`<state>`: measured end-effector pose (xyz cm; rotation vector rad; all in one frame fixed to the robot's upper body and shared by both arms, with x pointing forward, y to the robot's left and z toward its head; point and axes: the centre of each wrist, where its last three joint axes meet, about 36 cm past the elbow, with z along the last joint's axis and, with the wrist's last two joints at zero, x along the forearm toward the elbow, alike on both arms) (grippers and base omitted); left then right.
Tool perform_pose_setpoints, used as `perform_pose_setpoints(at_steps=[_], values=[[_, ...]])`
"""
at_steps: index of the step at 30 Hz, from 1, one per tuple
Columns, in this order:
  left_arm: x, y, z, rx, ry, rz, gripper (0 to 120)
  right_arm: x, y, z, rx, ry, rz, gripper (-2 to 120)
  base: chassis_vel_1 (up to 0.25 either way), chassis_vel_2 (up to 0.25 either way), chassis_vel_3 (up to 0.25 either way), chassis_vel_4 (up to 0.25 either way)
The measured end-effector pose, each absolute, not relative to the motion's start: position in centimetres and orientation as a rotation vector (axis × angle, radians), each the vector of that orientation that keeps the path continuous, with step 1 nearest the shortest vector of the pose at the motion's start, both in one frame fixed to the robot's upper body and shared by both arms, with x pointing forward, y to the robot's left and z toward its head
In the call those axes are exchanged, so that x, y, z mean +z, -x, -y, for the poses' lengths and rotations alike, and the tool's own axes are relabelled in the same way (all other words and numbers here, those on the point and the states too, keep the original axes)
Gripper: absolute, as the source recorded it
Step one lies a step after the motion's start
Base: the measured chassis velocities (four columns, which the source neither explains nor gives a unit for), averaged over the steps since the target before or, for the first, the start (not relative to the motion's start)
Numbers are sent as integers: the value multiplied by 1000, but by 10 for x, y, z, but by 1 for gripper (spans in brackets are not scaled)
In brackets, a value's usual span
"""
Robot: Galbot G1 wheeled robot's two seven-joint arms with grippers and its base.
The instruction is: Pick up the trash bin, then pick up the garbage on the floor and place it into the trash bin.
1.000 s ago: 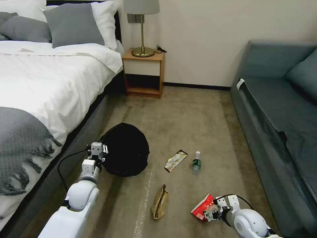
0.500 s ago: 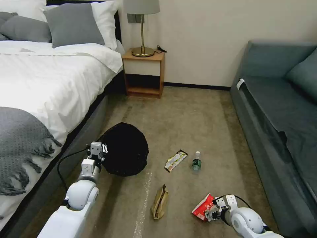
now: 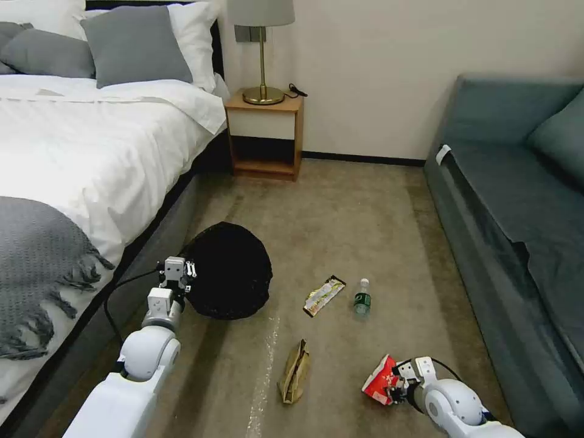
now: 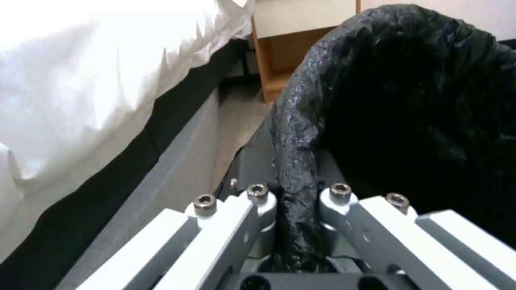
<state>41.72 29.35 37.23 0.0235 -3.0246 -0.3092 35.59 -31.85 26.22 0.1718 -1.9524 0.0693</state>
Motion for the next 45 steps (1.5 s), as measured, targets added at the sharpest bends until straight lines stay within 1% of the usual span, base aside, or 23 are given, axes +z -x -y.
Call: perform_pose_setpoints(at_steps=[1,3,4,9,16,19,20,23,24,27,29,30,34,41,45], values=[[372,-417,-294,-309,-23,3025,4,262,-356,318,69,-172,1952,10,0,0,0,0],[372,-417,-296,-310,-20,3027,4,266,-358,320,70,-171,1964,1,0,0,0,0],[371,-417,-296,-310,-19,3028,4,268,-359,320,69,-171,1968,0,0,0,0,0],[370,-417,-297,-307,-17,3027,4,274,-363,322,76,-168,1988,0,0,0,0,0],[372,-416,-297,-305,-14,3027,4,294,-378,323,77,-169,2050,0,0,0,0,0],[373,-417,-298,-310,-16,3030,4,313,-392,318,71,-186,2108,0,0,0,0,0],[373,-417,-298,-310,-16,3030,4,313,-392,318,71,-186,2108,0,0,0,0,0],[374,-420,-297,-313,-19,3031,4,348,-419,300,56,-241,2217,0,0,0,0,0],[374,-420,-297,-313,-19,3031,4,348,-419,300,56,-241,2217,0,0,0,0,0],[373,-422,-292,-309,-15,3029,4,389,-446,268,31,-342,2334,0,0,0,0,0],[373,-422,-292,-309,-15,3029,4,389,-446,268,31,-342,2334,0,0,0,0,0],[373,-423,-290,-310,-10,3029,4,405,-456,255,25,-390,2375,0,0,0,0,0],[369,-424,-288,-311,-15,3021,4,428,-470,237,15,-469,2421,0,0,0,0,0],[367,-423,-288,-309,-25,3017,4,446,-484,223,20,-577,2455,0,0,0,0,0],[369,-423,-287,-310,-29,3020,4,465,-500,202,23,-690,2503,0,0,0,0,0]])
